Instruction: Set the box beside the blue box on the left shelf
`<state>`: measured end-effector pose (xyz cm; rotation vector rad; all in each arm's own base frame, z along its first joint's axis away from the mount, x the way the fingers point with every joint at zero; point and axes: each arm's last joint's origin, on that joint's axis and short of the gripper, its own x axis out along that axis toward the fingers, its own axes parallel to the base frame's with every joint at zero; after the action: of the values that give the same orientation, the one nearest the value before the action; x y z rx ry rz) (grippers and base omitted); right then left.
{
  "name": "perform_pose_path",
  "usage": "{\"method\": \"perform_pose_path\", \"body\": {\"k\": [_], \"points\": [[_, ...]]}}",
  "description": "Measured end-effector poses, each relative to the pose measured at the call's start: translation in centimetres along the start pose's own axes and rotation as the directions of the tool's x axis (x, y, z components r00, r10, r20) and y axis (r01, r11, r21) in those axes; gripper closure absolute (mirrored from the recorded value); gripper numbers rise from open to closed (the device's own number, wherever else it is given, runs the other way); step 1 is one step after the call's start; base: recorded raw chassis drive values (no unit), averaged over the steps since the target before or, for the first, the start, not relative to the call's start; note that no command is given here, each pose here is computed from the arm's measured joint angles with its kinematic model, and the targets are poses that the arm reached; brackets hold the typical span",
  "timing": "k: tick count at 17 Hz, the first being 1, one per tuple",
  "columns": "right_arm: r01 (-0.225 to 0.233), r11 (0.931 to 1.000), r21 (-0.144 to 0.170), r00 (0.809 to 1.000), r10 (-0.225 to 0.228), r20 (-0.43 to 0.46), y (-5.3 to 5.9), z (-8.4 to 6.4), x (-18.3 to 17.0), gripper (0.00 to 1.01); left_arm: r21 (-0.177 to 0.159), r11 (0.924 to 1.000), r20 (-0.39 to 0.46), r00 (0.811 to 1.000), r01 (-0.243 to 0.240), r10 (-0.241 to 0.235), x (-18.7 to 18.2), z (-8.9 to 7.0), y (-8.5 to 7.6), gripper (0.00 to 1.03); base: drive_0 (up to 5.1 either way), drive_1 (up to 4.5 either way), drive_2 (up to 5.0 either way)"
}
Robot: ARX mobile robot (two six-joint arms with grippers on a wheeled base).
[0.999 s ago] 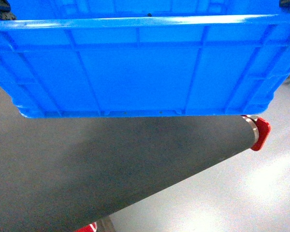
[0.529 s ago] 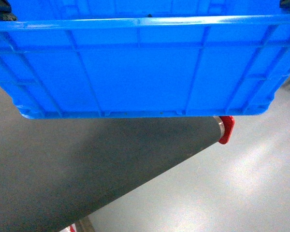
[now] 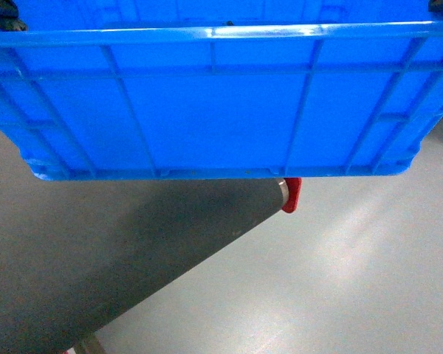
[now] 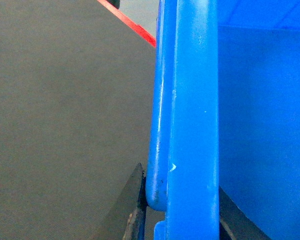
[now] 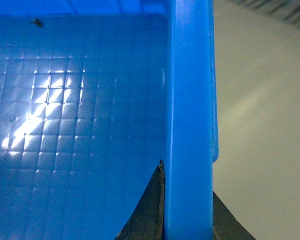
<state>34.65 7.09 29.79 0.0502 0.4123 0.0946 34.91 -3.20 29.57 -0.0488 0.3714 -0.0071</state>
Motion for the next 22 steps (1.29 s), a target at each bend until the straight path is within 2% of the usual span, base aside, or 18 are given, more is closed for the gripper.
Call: {"method": "perform_pose_path", "body": {"k": [22], "points": [[0.0,1.0,0.0,1.0,0.0,0.001,0.0,0.01,0.0,0.93,0.0,1.0,0.001,1.0,0.0,0.0,0.0,0.01,0.0,0.83,-1.6,-1.6,-1.6]]}}
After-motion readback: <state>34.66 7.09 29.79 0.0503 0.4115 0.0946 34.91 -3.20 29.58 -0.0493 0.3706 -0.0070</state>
